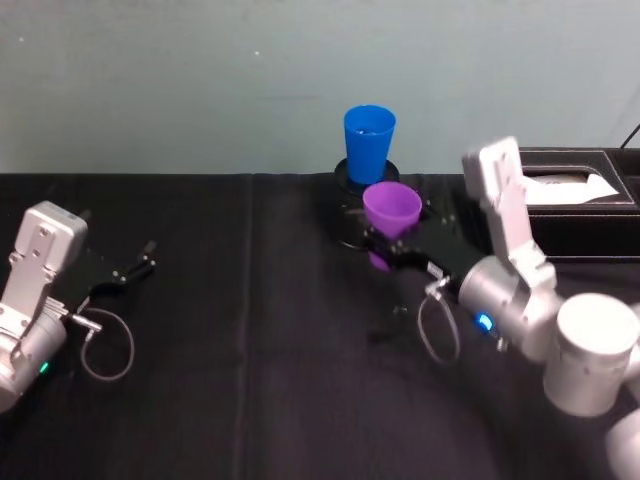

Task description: Pick up one cup with a gripper and tap it against the other cup.

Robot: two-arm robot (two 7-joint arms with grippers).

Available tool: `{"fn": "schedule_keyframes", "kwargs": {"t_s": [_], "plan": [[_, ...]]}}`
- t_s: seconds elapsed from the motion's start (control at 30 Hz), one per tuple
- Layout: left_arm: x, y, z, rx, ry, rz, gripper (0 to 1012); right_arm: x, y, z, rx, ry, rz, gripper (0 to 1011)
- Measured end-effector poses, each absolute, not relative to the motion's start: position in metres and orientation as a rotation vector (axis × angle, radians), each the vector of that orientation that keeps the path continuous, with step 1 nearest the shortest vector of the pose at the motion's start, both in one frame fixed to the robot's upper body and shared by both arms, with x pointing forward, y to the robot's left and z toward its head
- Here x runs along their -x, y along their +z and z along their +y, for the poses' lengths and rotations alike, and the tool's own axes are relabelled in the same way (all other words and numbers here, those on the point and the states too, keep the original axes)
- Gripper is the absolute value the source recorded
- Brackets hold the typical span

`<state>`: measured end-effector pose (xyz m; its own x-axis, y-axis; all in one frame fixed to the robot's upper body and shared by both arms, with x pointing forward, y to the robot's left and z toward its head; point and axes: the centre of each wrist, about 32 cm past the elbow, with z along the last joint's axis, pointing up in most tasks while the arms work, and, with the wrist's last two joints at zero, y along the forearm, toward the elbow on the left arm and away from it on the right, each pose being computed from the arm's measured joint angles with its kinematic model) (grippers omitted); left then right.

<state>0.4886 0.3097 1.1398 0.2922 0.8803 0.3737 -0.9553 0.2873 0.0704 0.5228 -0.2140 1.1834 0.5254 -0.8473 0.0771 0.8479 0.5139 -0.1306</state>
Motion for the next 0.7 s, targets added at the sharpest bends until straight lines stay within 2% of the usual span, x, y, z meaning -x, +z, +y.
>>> {"fn": "schedule_keyframes", "kwargs": {"t_s": [0.13,0.23,0.4,0.7], "plan": [[-0.489,1.14,0.31,-0.305,1.248,-0.285,1000,-0.511,1.167,-0.211,0.154,-1.047,-0.037,720],[-0.489,1.14,0.31,-0.305,1.248,-0.285,1000,-0.502,1.145,-0.207,0.154,-1.064,-0.056,720],[-0.489,1.14,0.31,-0.304,1.248,-0.285,1000,-0.499,1.125,-0.206,0.153,-1.076,-0.056,719],[-0.489,1.14,0.31,-0.305,1.248,-0.285,1000,-0.497,1.115,-0.205,0.145,-1.055,-0.036,720]]}}
